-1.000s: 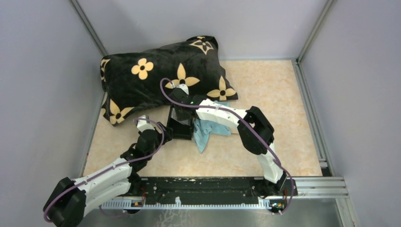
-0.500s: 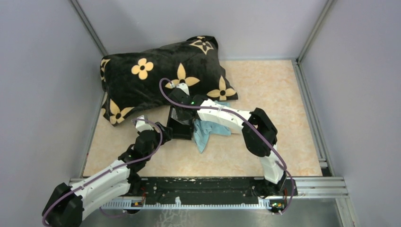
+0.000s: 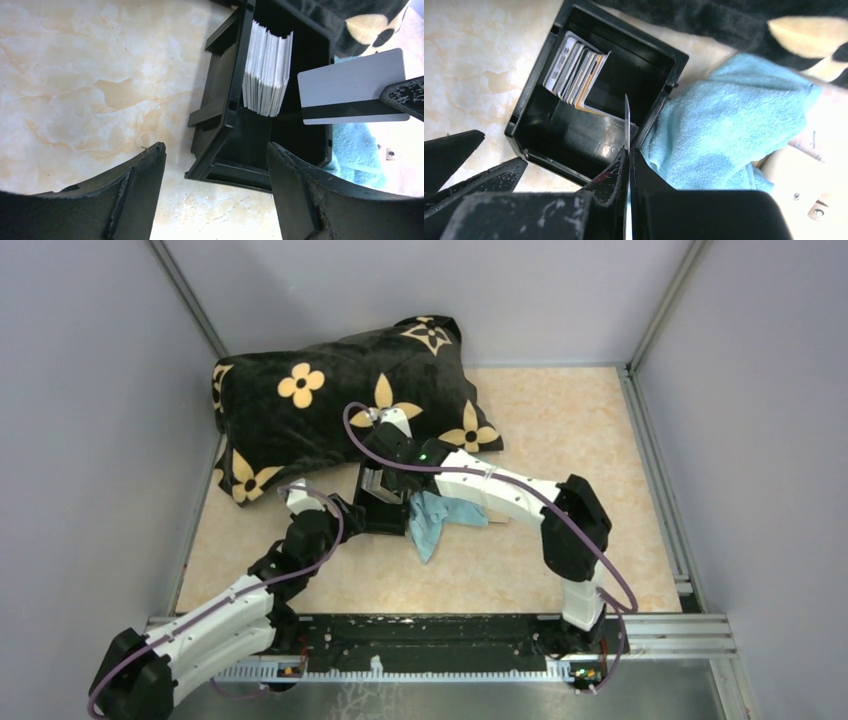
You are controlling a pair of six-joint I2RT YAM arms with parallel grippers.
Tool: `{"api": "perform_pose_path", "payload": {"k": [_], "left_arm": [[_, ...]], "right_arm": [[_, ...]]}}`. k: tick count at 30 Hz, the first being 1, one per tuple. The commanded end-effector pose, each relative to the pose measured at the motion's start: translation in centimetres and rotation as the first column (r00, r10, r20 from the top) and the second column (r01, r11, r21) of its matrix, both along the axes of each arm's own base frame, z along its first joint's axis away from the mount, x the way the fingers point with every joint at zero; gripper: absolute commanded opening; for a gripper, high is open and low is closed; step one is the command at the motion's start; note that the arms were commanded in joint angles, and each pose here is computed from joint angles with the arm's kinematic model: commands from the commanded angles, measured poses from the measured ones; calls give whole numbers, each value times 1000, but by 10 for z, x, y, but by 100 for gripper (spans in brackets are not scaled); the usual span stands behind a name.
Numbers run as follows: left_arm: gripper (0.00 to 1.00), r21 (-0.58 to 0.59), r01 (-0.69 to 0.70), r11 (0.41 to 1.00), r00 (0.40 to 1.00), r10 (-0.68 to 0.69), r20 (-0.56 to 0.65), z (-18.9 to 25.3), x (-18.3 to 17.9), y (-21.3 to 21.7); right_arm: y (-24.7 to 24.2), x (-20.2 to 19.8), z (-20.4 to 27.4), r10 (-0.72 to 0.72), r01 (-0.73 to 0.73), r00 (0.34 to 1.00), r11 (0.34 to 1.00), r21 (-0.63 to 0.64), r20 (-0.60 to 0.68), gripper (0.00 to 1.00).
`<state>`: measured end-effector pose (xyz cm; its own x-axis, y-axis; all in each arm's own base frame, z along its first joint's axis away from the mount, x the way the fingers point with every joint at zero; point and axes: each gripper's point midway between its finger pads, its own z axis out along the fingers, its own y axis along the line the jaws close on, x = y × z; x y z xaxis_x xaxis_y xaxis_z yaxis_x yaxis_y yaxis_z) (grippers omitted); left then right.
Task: Put the credit cards into the card holder
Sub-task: Pick up the credit card from the storage box.
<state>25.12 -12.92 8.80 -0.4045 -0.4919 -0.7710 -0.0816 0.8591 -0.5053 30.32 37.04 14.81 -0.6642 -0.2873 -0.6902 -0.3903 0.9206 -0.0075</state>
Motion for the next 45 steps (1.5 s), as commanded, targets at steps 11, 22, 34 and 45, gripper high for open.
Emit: {"api": "perform_pose_path", "payload": {"k": [11,22,34,45], "left_arm": [[82,18,127,992,982,-129,141,78,19,-30],[81,93,625,775,704,-611,363,141,-5,-120],[77,192,878,439,336,-849,407,154,-48,-168],[74,176,936,305,233,-911,341,130,-61,-179]], "right_arm": [[-36,-20,91,117,-144,970,983,118,213,0],[-97,-69,103,273,-315,947,892,324,169,0],[-92,-114,89,478,-439,876,734,518,66,0],[-89,-117,87,518,-444,854,680,584,46,0]]}}
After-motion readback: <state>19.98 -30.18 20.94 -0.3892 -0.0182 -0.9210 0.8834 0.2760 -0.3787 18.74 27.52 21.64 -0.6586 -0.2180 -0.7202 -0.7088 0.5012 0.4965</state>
